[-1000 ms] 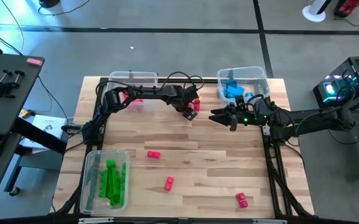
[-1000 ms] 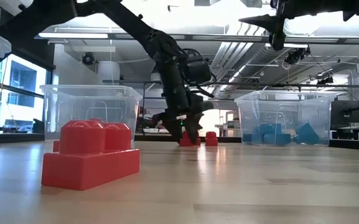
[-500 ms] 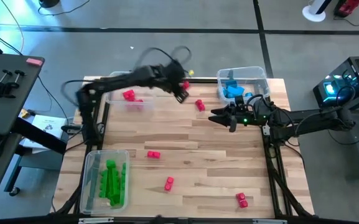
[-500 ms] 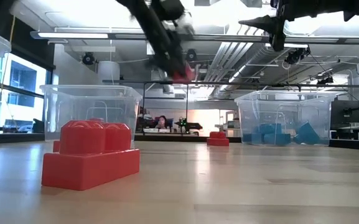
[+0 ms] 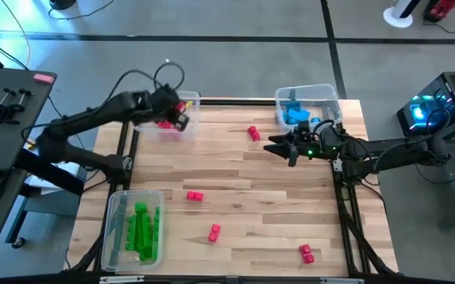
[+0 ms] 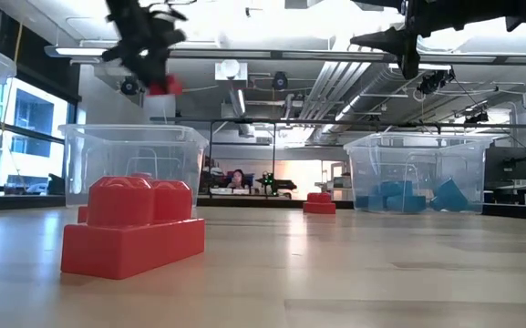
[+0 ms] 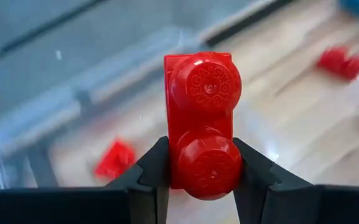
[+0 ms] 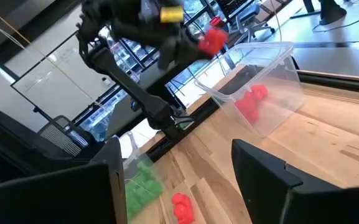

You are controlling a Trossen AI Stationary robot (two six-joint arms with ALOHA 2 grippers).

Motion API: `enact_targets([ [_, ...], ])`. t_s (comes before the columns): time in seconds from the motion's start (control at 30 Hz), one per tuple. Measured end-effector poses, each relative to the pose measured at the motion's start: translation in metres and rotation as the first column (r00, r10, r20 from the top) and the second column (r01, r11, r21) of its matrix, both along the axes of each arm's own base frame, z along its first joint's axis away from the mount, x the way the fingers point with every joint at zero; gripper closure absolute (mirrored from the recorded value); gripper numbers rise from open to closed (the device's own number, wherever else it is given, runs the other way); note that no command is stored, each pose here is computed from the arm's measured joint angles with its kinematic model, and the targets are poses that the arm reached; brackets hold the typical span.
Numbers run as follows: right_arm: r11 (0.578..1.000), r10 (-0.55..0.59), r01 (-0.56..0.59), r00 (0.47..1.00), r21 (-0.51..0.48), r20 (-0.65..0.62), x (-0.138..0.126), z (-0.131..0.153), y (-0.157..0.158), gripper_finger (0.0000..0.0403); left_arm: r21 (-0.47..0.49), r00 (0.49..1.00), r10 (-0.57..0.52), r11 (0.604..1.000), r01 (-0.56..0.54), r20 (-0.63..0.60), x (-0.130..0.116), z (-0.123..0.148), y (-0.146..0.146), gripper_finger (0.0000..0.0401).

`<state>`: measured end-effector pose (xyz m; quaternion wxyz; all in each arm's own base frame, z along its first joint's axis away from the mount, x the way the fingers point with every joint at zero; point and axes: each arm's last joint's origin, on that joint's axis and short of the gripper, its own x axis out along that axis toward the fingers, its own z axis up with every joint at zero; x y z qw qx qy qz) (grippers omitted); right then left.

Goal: Sort blocks
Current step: Put the red game piece into the top left transparent bin

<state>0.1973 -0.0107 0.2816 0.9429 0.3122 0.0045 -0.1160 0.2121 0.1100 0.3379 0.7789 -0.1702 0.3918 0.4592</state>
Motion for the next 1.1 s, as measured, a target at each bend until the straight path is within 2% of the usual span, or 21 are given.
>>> enact_targets([
  [0.17,1.0,0.0,0.0,1.0,0.0,0.0,0.0,0.0,0.0,0.0227,-0.053,0.998,0.037,0.998,-0.04,-0.043,-0.022,-0.035,-0.006,0.0268],
  [0.3,1.0,0.0,0.0,1.0,0.0,0.0,0.0,0.0,0.0,0.0227,-0.037,0.995,0.092,0.995,-0.094,-0.04,-0.028,-0.037,0.007,0.0233],
  [0.4,1.0,0.0,0.0,1.0,0.0,0.0,0.0,0.0,0.0,0.0227,-0.046,0.997,0.083,0.996,-0.083,-0.001,-0.03,-0.035,0.016,0.0204],
  [0.57,1.0,0.0,0.0,1.0,0.005,0.001,0.0,0.0,0.0,0.0227,-0.143,0.996,-0.004,0.99,0.017,0.092,-0.031,-0.024,0.022,0.0165],
  [0.67,1.0,-0.001,0.001,1.0,0.007,0.0,0.0,0.0,0.0,0.0227,-0.222,0.967,-0.112,0.961,0.165,0.231,-0.024,-0.012,0.017,0.0155],
  [0.77,1.0,0.0,0.0,1.0,0.008,-0.015,0.0,-0.002,0.0,0.0227,-0.242,0.864,-0.296,0.877,0.415,0.407,-0.006,0.003,-0.002,0.0154],
  [0.83,1.0,0.001,0.0,0.999,0.008,-0.033,0.0,-0.003,0.0,0.0227,-0.241,0.809,-0.398,0.814,0.529,0.432,0.006,0.006,-0.027,0.0155],
  [0.93,1.0,0.001,0.0,0.998,0.016,-0.06,-0.001,-0.006,0.0,0.0227,-0.247,0.749,-0.558,0.717,0.651,0.357,0.016,0.001,-0.073,0.0155],
  [1.0,0.999,0.006,-0.003,0.997,0.033,-0.073,-0.001,-0.008,0.0,0.0227,-0.234,0.674,-0.686,0.632,0.739,0.274,0.018,-0.003,-0.106,0.0155],
  [1.1,0.999,0.029,-0.026,0.996,0.04,-0.081,-0.001,-0.009,0.001,0.0227,-0.209,0.527,-0.846,0.503,0.838,0.077,0.015,-0.015,-0.15,0.0155],
])
